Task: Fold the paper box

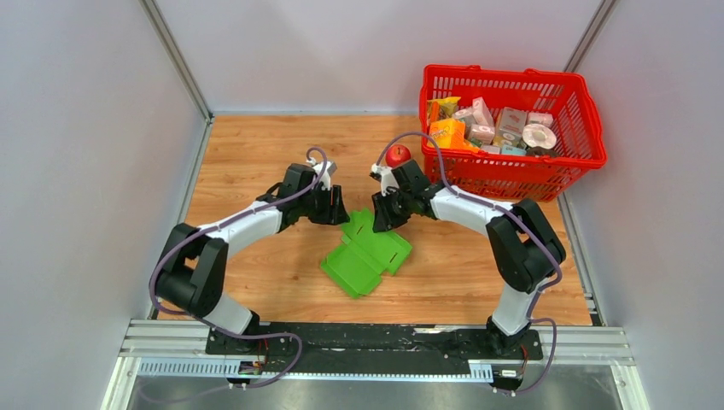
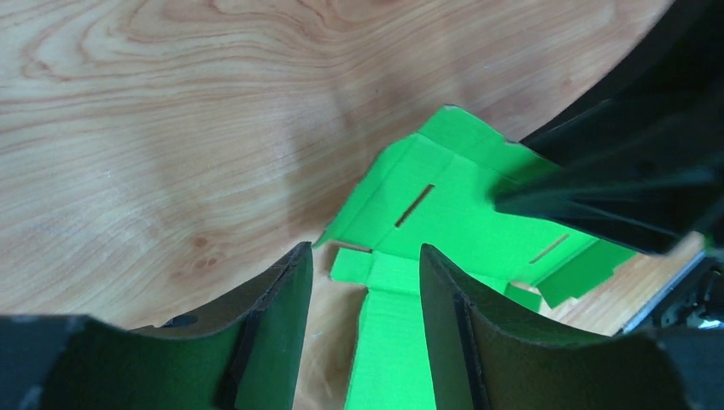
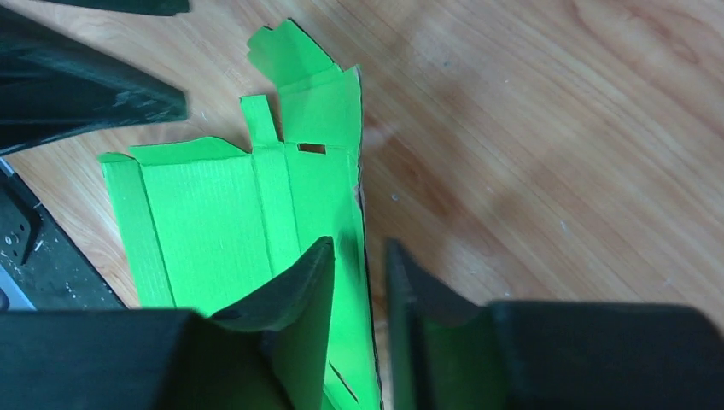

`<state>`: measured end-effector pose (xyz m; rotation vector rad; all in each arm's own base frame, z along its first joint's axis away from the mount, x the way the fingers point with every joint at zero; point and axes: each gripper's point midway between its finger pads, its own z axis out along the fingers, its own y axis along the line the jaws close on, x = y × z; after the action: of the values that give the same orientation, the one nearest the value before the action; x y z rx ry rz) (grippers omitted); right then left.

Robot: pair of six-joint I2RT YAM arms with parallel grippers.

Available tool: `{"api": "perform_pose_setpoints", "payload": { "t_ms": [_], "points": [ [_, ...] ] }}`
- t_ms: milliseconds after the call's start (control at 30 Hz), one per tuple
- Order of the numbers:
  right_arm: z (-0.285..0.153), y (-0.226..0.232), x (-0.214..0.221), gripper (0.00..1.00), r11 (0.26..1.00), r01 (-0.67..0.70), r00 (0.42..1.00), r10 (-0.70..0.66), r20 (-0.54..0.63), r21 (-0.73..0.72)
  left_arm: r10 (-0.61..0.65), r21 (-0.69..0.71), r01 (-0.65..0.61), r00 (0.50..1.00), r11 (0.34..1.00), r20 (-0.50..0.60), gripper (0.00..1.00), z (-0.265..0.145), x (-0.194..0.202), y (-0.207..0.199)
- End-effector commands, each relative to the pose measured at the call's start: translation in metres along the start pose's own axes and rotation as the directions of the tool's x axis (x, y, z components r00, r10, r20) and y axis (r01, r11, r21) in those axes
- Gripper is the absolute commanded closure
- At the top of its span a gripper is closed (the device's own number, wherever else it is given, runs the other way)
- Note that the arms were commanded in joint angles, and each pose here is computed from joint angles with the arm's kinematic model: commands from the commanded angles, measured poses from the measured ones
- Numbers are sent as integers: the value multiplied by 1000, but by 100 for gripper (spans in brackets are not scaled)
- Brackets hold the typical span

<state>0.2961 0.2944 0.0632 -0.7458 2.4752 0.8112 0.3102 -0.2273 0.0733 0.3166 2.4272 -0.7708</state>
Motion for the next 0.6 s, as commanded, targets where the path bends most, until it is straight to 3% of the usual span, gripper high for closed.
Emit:
{"api": "perform_pose_setpoints", "payload": {
  "t_ms": [0,133,333,433,500,567],
  "points": [
    [1,14,-26,74,997,49,995,-44,85,-61,32,77,-40,994,996,103,42,-26,-16,-24],
    [-10,22,-31,100,994,77,990,-67,125,-79,-15,129,-1,992,992,123,42,-42,-16,-38],
    [-26,41,-23,100,981,121,981,-94,171,-149,-108,200,80,986,976,131,47,-59,-38,-67],
    [-31,50,-22,100,973,151,975,-117,191,-173,-97,143,76,984,987,149,53,-60,-54,-70],
    [-33,57,-24,100,968,175,968,-135,211,-182,-93,63,85,986,994,138,67,-57,-59,-64],
    [-39,61,-23,100,964,190,962,-145,230,-188,-92,0,92,990,996,107,74,-50,-56,-59]
  ]
}}
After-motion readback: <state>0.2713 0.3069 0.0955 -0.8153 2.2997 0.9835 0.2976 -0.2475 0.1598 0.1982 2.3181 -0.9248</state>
